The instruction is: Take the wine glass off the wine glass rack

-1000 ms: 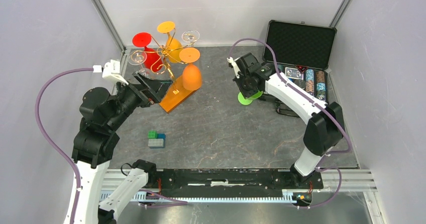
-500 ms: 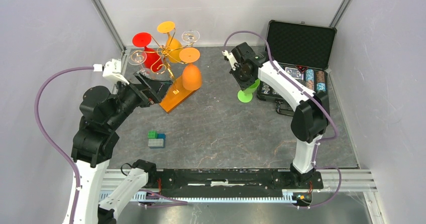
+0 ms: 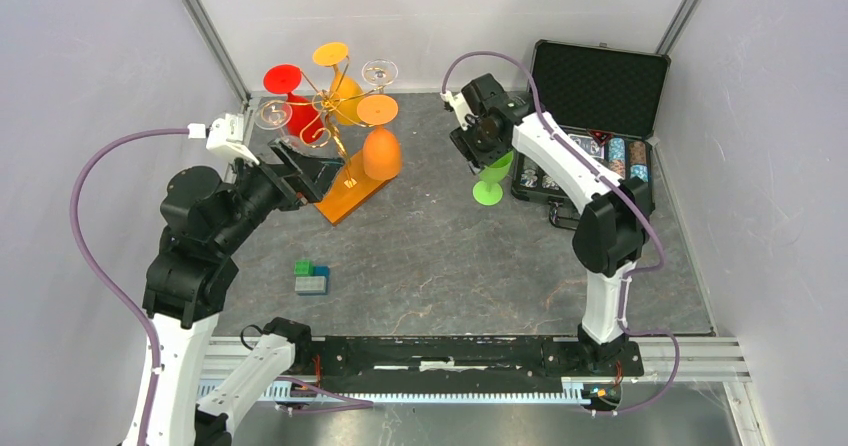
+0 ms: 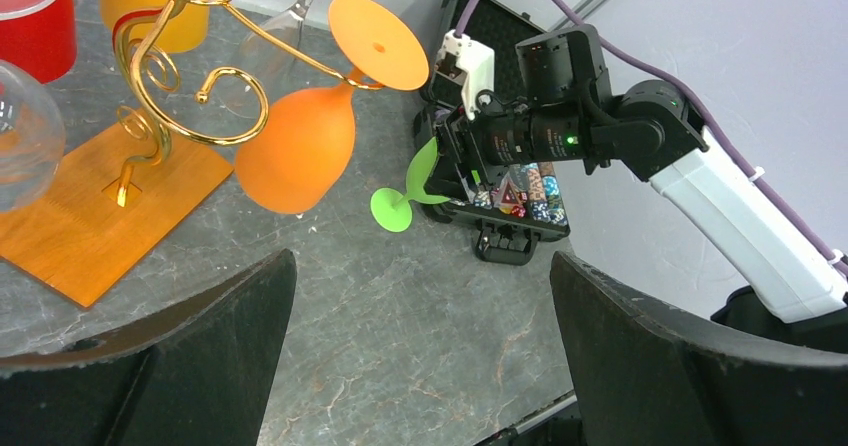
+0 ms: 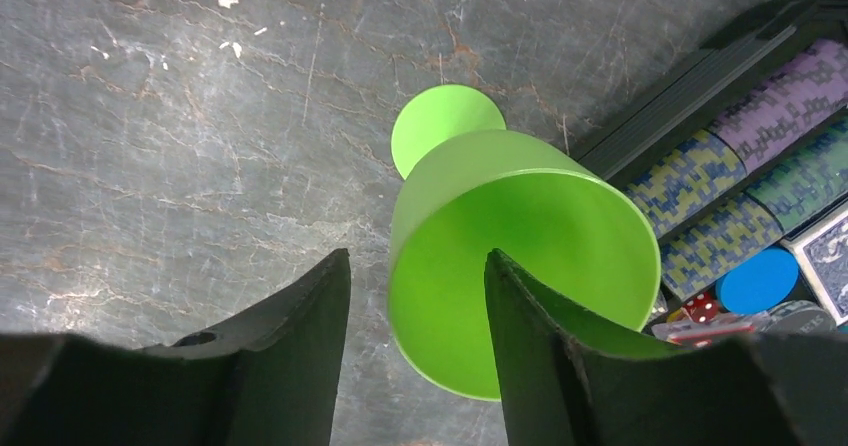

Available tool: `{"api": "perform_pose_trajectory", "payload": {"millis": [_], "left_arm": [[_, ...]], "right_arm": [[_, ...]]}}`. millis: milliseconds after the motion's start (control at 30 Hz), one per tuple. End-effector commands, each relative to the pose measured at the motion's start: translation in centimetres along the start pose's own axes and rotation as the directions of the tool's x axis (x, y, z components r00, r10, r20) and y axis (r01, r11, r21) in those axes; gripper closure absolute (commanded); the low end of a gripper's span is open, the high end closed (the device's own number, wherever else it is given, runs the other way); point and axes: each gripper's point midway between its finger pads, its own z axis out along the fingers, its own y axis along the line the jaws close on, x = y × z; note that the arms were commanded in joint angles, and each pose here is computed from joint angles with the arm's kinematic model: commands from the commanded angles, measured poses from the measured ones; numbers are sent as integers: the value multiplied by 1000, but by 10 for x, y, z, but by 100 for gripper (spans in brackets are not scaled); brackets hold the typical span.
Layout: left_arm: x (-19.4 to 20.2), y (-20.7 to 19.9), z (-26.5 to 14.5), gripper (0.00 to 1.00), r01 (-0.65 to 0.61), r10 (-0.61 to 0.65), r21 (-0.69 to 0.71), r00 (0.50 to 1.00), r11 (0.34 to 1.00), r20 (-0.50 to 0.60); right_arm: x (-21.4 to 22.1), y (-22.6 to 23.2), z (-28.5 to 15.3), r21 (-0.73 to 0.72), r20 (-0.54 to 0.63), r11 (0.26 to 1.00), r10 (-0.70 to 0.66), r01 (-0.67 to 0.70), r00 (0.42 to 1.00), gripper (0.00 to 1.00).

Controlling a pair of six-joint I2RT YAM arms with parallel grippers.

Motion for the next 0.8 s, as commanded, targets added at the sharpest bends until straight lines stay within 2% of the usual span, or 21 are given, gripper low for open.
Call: {"api": "perform_pose_trajectory", "payload": {"millis": [0,67,167,367,533,633,767], "left_arm": [[-17,-2,-3,0,-58,58,-11,997,998,59],[-21,0,-1,0,-55,57,-25,996,998,72],[-24,-5,3,0,-37,38,-6,996,999,78],[-37,-29,26,0,67,-77,108,993,992,88],[-47,-38,57,14,162,-174,146,982,976,75],[-51,-35,75,20,187,-196,122,979,975,61],[-55,-18,101,23,208,-210,36,975,978,75]], "right_arm": [[-33,2,-40,-30,191,999,-21,28,981,38],[-39,6,-55,-54,247,998,-13,27,969,33],[-42,9,-78,-71,321,997,3,21,947,32],[-30,29,-122,-176,514,984,114,-26,850,31],[-7,57,-143,-350,591,934,273,-64,759,34],[6,67,-156,-421,615,904,348,-78,708,38],[15,75,-164,-476,621,877,392,-71,678,43]]}}
